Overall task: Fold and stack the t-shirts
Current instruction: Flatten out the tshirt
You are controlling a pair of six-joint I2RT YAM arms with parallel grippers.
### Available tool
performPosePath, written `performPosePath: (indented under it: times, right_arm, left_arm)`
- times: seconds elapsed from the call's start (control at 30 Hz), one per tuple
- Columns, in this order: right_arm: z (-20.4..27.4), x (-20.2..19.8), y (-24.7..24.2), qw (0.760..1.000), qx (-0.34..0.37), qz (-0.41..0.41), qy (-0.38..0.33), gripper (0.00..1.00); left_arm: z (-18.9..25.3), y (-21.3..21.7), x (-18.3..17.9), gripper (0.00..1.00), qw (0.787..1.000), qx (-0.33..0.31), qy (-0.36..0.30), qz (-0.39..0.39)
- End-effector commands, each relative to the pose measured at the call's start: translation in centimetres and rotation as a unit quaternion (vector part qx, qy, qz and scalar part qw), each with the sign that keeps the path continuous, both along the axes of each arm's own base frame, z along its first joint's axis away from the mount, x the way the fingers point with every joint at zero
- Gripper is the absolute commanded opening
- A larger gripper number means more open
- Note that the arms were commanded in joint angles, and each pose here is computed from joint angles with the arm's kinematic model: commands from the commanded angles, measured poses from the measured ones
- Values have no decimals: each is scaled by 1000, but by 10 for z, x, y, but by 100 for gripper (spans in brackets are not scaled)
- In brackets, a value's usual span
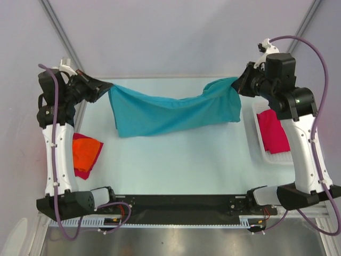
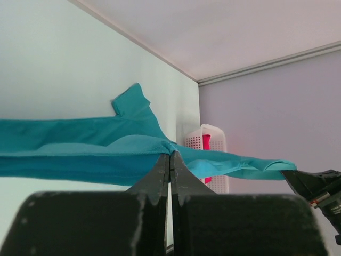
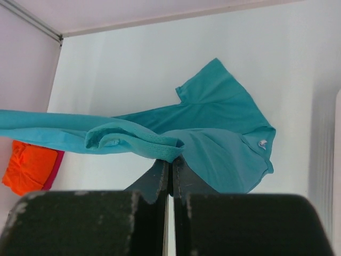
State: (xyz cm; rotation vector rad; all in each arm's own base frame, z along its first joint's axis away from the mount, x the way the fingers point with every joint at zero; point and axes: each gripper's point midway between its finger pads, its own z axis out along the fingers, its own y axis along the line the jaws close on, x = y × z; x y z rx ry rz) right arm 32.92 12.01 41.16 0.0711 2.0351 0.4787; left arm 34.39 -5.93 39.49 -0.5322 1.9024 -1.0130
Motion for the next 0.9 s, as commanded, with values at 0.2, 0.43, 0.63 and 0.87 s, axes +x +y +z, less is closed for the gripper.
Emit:
performPosePath:
  times: [0.2, 0.43, 0.63, 0.87]
  right_arm:
    - [-40, -81, -22, 998, 36, -33, 30, 0]
    - [-90, -130, -25, 993, 34, -20, 115, 0]
    - [-111, -159, -28, 986, 26, -9, 163, 0]
    - [-126, -185, -23, 979, 40, 10, 202, 0]
  left_arm:
    - [-12, 0, -70, 0, 998, 6, -9, 60]
    - [-87, -6, -103, 0, 995, -2, 58, 79]
    - [-142, -12, -131, 0, 991, -9, 103, 86]
    - [-151, -6, -148, 0, 987, 1, 109, 114]
